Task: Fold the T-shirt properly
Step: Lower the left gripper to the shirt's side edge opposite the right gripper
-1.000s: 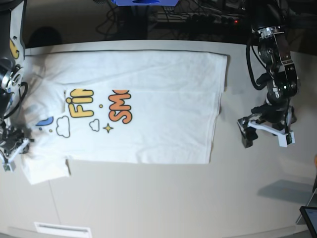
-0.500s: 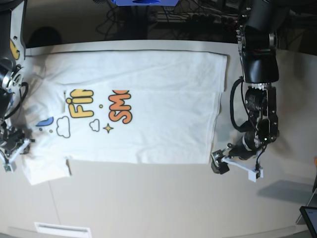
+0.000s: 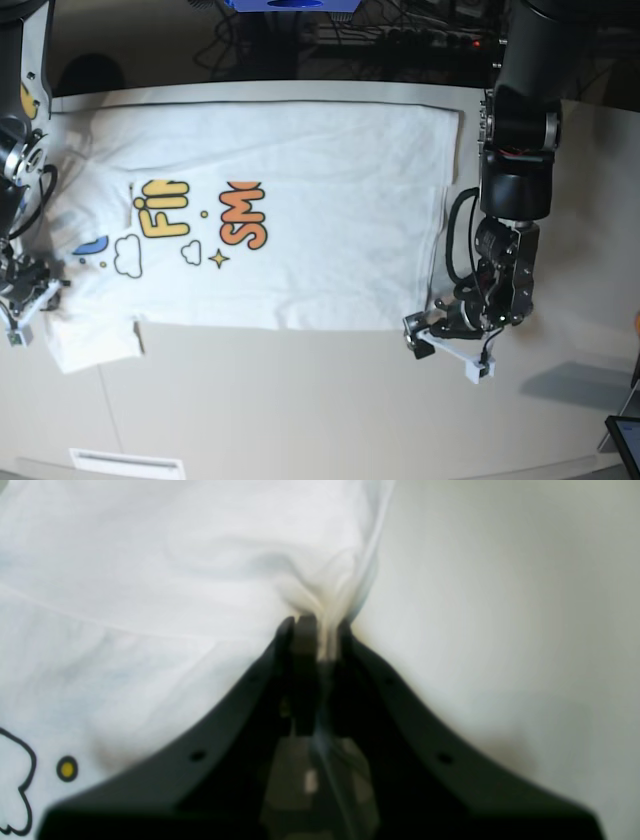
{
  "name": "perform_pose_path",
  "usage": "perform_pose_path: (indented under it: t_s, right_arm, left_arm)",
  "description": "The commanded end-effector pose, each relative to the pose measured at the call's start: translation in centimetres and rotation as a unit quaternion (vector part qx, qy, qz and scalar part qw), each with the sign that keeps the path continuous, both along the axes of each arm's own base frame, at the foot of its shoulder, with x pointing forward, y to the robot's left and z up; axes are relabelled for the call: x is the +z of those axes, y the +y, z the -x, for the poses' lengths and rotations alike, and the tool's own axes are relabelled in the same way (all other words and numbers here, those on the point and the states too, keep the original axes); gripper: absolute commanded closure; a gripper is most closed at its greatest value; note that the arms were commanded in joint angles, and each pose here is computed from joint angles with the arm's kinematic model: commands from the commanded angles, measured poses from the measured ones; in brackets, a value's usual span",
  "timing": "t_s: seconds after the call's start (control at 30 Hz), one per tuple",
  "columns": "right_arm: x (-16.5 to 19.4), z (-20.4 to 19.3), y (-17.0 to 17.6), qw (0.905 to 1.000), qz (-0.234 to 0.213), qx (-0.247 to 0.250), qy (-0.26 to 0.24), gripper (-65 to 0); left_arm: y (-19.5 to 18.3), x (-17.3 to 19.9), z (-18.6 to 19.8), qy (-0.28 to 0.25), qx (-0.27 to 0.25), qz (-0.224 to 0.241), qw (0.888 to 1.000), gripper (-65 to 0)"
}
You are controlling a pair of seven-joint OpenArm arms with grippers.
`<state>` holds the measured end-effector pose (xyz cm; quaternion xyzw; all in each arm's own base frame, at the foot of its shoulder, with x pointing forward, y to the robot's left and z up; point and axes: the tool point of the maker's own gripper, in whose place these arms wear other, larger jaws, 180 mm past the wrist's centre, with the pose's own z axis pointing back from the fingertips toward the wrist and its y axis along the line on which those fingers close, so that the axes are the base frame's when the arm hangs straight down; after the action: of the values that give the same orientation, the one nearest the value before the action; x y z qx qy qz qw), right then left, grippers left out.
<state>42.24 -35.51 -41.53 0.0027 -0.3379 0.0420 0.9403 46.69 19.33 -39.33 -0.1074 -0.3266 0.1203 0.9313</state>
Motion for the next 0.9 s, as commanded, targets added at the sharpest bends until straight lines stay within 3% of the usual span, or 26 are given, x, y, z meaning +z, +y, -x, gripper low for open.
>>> perform_pose_path:
  t_s: [0.0, 0.27, 0.87]
  right_arm:
    - [1.1, -0.5, -0.9, 0.9999, 0.012, -0.001, -0.003, -2.9]
    - [1.1, -0.5, -0.9, 0.9999, 0.012, -0.001, -0.003, -2.9]
    - [1.1, -0.5, -0.9, 0.9999, 0.012, -0.001, -0.003, -2.9]
  left_arm:
    - [-0.4, 0.8, -0.5, -0.002, -0.007, 0.004, 1.0, -54.6]
    - [-2.3, 0.6, -0.7, 0.002, -0.031, -0.001, 1.0, -54.4]
    - [-2.3, -0.1, -0.2, 0.01, -0.032, -0.002, 0.999, -53.9]
